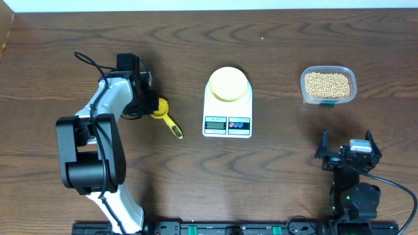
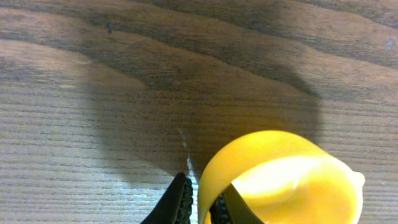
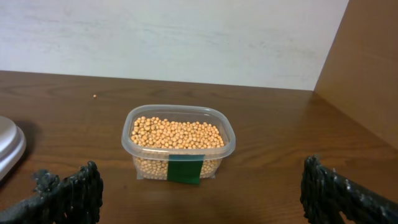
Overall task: Scoop item into bowl and weigh 50g on scale
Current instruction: 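Lift the yellow scoop with the left gripper and rotate it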
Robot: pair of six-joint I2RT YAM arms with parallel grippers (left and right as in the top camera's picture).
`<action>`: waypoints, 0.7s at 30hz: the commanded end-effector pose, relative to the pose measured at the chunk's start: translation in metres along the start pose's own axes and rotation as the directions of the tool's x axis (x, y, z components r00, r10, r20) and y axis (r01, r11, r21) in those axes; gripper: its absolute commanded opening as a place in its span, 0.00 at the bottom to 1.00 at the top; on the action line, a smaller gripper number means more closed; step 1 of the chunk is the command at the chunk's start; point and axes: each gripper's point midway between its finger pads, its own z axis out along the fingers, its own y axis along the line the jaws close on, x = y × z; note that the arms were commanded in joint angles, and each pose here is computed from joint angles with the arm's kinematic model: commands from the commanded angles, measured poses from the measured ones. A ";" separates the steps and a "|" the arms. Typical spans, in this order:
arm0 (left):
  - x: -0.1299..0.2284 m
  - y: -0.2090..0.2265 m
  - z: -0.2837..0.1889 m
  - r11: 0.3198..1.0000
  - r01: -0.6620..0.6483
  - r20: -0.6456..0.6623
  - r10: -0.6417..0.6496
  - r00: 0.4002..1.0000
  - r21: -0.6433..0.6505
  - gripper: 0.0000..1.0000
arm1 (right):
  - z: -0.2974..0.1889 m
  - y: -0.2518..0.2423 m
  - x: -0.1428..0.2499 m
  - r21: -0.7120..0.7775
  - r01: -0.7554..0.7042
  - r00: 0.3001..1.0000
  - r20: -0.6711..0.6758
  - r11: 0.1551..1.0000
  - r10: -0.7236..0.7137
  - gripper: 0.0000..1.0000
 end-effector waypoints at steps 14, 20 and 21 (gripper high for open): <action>-0.001 0.003 0.002 1.000 -0.002 -0.003 0.002 1.000 -0.013 0.08 | 0.000 -0.002 0.000 0.012 -0.011 1.000 0.000 1.000 0.011 0.99; -0.001 0.003 0.002 1.000 -0.002 -0.003 0.002 1.000 -0.013 0.08 | 0.000 -0.002 0.000 0.012 -0.011 1.000 0.000 1.000 0.011 0.99; -0.001 0.003 0.002 1.000 -0.002 -0.003 0.002 1.000 -0.013 0.08 | 0.000 -0.002 0.000 0.012 -0.011 1.000 0.000 1.000 0.011 0.99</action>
